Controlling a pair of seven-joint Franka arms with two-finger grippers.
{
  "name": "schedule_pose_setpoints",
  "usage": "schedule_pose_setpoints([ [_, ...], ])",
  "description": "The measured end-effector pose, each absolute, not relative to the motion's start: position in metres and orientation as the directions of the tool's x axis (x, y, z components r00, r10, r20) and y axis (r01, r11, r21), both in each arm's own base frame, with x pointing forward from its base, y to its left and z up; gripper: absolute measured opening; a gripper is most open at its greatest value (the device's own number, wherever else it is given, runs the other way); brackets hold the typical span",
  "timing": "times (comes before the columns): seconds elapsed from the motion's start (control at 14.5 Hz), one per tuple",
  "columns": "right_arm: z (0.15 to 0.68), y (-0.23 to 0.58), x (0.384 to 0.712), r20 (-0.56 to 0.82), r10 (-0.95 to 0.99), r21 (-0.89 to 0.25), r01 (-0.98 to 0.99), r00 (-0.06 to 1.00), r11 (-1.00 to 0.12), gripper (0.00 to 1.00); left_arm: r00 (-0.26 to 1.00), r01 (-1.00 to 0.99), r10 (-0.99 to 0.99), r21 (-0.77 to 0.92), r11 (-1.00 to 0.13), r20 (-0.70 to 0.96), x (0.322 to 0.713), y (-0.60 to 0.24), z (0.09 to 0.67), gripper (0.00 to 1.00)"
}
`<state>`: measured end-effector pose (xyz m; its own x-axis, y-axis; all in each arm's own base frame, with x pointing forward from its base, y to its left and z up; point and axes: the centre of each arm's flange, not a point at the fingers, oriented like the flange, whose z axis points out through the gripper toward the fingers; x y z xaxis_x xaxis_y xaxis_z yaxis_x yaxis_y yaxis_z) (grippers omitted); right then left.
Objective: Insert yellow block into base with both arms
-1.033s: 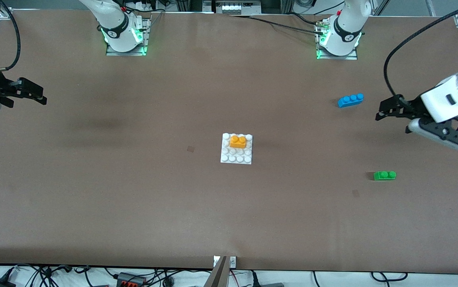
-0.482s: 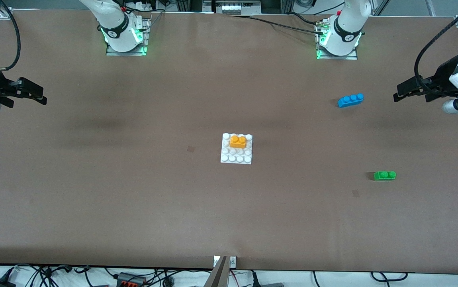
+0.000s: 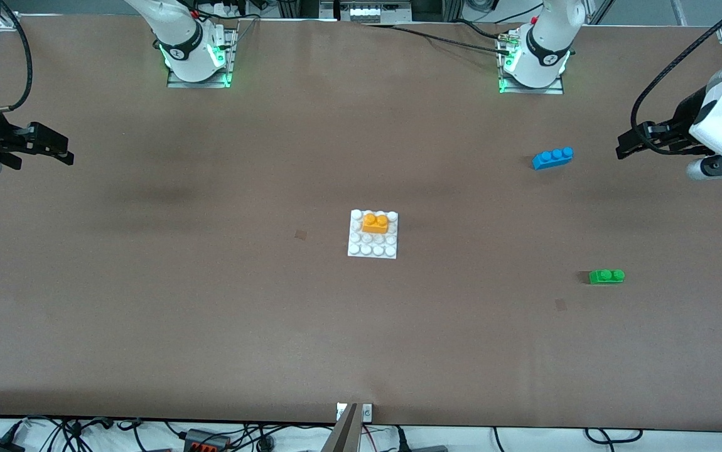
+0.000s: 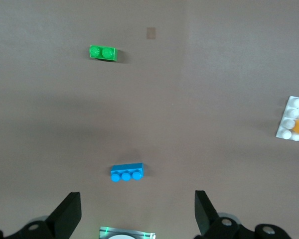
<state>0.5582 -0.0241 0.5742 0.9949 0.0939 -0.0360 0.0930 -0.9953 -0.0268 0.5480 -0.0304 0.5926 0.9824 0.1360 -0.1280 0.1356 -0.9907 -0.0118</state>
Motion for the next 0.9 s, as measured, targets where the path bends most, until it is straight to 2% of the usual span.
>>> schedule_pose_setpoints([
  [0.9,0.574,-0.041,0.557,-0.036,0.065,-0.023,0.065,0.997,-0.998,1.00,0.990,0.068,0.068,-0.006,-0.998,-0.121,0.549,-0.036,0.592,1.00],
])
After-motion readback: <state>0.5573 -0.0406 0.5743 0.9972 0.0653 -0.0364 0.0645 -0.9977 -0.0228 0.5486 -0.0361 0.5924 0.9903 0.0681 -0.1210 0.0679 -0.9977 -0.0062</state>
